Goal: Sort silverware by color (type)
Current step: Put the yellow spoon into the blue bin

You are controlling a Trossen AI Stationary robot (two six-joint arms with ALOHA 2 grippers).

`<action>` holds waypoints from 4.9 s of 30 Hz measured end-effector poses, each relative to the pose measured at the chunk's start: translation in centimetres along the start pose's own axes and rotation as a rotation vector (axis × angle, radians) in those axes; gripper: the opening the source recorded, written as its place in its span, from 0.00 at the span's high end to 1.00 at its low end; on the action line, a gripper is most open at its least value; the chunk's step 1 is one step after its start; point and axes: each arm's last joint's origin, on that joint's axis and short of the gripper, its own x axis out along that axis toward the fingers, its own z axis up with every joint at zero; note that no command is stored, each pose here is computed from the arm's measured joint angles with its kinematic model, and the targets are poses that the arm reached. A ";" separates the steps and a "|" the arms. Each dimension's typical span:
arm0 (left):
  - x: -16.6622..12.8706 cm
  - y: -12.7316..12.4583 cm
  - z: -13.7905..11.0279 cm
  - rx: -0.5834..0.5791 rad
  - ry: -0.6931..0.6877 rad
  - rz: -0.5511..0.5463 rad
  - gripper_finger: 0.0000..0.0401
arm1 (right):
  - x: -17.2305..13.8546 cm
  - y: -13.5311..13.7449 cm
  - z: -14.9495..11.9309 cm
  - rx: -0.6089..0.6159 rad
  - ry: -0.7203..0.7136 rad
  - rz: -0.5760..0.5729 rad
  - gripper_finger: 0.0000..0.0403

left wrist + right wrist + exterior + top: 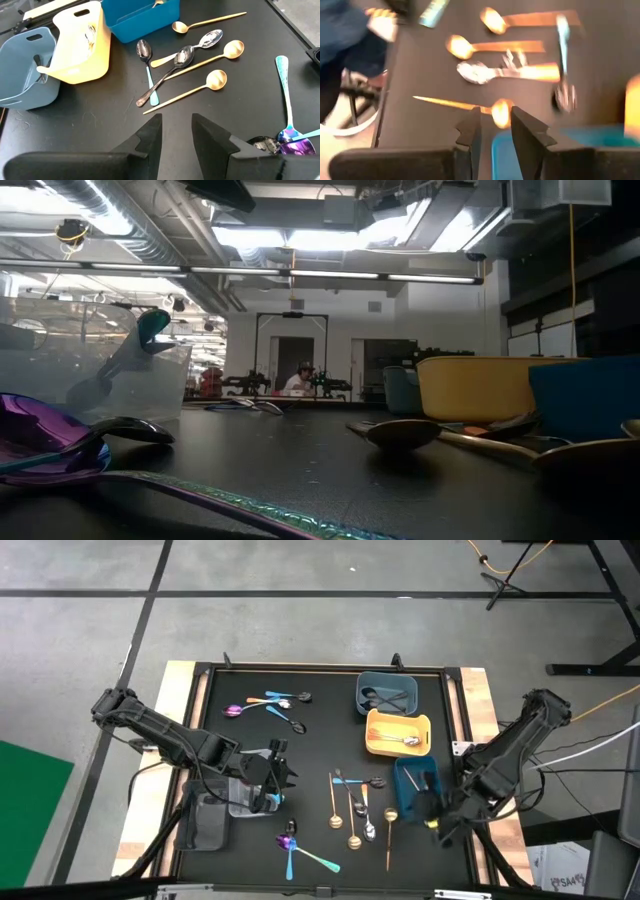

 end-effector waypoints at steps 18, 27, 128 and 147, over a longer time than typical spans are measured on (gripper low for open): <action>0.0 0.0 0.0 -0.001 0.000 -0.008 0.75 | 2.3 1.9 2.2 -0.789 -0.110 0.133 0.77; 0.0 0.0 0.0 -0.001 0.000 -0.008 0.75 | 7.4 1.4 2.5 -0.877 0.052 0.168 0.77; 0.0 0.0 0.0 -0.001 -0.001 -0.008 0.75 | 11.4 3.3 5.9 -0.714 0.423 -0.011 1.00; 0.0 0.0 0.0 -0.001 -0.001 -0.008 0.75 | 1.2 -0.6 5.0 -0.358 0.459 -0.308 1.00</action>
